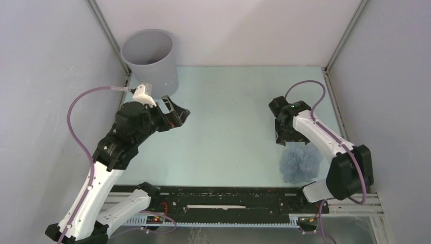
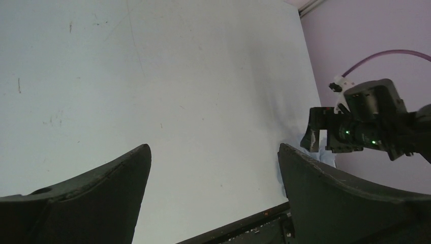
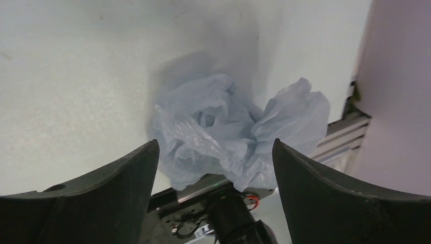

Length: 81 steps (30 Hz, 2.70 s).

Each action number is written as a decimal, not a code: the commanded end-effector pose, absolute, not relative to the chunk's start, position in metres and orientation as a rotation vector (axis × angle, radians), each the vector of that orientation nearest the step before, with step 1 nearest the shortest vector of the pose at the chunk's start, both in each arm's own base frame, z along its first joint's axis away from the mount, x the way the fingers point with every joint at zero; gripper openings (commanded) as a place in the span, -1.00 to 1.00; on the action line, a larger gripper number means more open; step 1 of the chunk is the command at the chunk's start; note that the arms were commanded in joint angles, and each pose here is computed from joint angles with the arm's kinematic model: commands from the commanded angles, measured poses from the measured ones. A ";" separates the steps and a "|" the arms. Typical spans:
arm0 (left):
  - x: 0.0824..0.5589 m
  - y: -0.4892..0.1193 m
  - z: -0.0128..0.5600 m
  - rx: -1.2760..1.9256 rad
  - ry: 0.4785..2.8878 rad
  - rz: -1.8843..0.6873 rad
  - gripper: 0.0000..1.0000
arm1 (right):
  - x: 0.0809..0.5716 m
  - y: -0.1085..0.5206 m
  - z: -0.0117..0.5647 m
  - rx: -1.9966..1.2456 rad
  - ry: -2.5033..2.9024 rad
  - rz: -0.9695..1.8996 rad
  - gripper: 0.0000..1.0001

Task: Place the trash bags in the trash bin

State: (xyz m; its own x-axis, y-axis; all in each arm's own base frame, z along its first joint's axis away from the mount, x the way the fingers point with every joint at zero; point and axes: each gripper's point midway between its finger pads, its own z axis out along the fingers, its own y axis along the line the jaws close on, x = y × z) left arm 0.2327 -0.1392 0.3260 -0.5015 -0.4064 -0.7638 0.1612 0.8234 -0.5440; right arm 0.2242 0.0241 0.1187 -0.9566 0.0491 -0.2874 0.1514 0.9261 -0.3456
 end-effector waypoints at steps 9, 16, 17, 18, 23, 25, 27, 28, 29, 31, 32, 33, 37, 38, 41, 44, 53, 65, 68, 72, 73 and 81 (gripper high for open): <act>0.226 -0.138 0.330 -0.176 1.948 -0.718 1.00 | 0.251 0.004 0.112 -0.005 2.743 -0.944 0.73; 0.226 -0.137 0.330 -0.175 1.946 -0.714 1.00 | 0.253 0.015 0.090 -0.065 2.813 -0.927 0.74; 0.225 -0.137 0.331 -0.174 1.946 -0.715 1.00 | 0.253 0.016 0.087 -0.071 2.822 -0.923 0.74; 0.225 -0.137 0.331 -0.173 1.945 -0.716 1.00 | 0.253 0.018 0.085 -0.075 2.831 -0.918 0.74; 0.224 -0.137 0.329 -0.168 1.950 -0.711 1.00 | 0.251 0.031 0.080 -0.099 2.854 -0.839 0.74; 0.225 -0.137 0.328 -0.166 1.954 -0.710 1.00 | 0.251 0.034 0.077 -0.098 2.870 -0.809 0.68; 0.226 -0.139 0.327 -0.164 1.958 -0.712 1.00 | 0.250 0.035 0.074 -0.087 2.875 -0.806 0.58; 0.226 -0.139 0.328 -0.162 1.959 -0.712 1.00 | 0.251 0.035 0.075 -0.085 2.870 -0.800 0.50; 0.227 -0.139 0.328 -0.160 1.960 -0.712 1.00 | 0.252 0.035 0.076 -0.081 2.862 -0.793 0.40; 0.227 -0.140 0.328 -0.156 1.961 -0.712 1.00 | 0.255 0.036 0.081 -0.077 2.837 -0.780 0.02; 0.228 -0.140 0.328 -0.156 1.963 -0.710 1.00 | 0.256 0.034 0.085 -0.069 2.820 -0.788 -0.04; 0.228 -0.140 0.327 -0.155 1.964 -0.710 1.00 | 0.258 0.032 0.088 -0.063 2.804 -0.797 -0.09; 0.228 -0.142 0.326 -0.150 1.971 -0.718 1.00 | 0.260 0.026 0.090 -0.064 2.779 -0.837 -0.23; 0.228 -0.143 0.326 -0.150 1.972 -0.719 1.00 | 0.261 0.026 0.090 -0.062 2.777 -0.837 -0.22; 0.227 -0.143 0.328 -0.148 1.969 -0.726 1.00 | 0.261 0.026 0.089 -0.055 2.778 -0.840 0.23; 0.226 -0.143 0.328 -0.151 1.966 -0.731 1.00 | 0.260 0.021 0.084 -0.040 2.809 -0.853 0.38; 0.211 -0.144 0.319 -0.203 1.994 -0.797 1.00 | 0.268 0.026 0.087 0.003 2.814 -0.742 -0.52; 0.192 -0.162 0.285 -0.280 2.092 -0.967 1.00 | 0.228 0.189 0.233 -0.225 2.508 0.693 -1.00; 0.193 -0.171 0.293 -0.290 2.058 -1.048 1.00 | 0.210 0.212 0.270 -0.243 2.406 0.957 -1.00; 0.193 -0.185 0.307 -0.281 2.007 -1.157 1.00 | 0.200 0.230 0.305 -0.218 2.312 1.199 -1.00; 0.193 -0.190 0.311 -0.269 2.000 -1.182 1.00 | 0.201 0.233 0.313 -0.199 2.290 1.241 -1.00; 0.183 -0.240 0.323 -0.048 2.040 -1.282 1.00 | 0.210 0.255 0.349 -0.162 2.157 1.566 -1.00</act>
State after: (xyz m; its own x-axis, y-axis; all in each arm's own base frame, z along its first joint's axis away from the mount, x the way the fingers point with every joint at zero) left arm 0.1879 -0.2119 0.2973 -0.7312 -0.4403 -0.5210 0.2188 0.5720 -0.7905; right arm 0.2131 0.2372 0.3182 -0.8671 0.1813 -0.4640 -0.3196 0.5120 0.7973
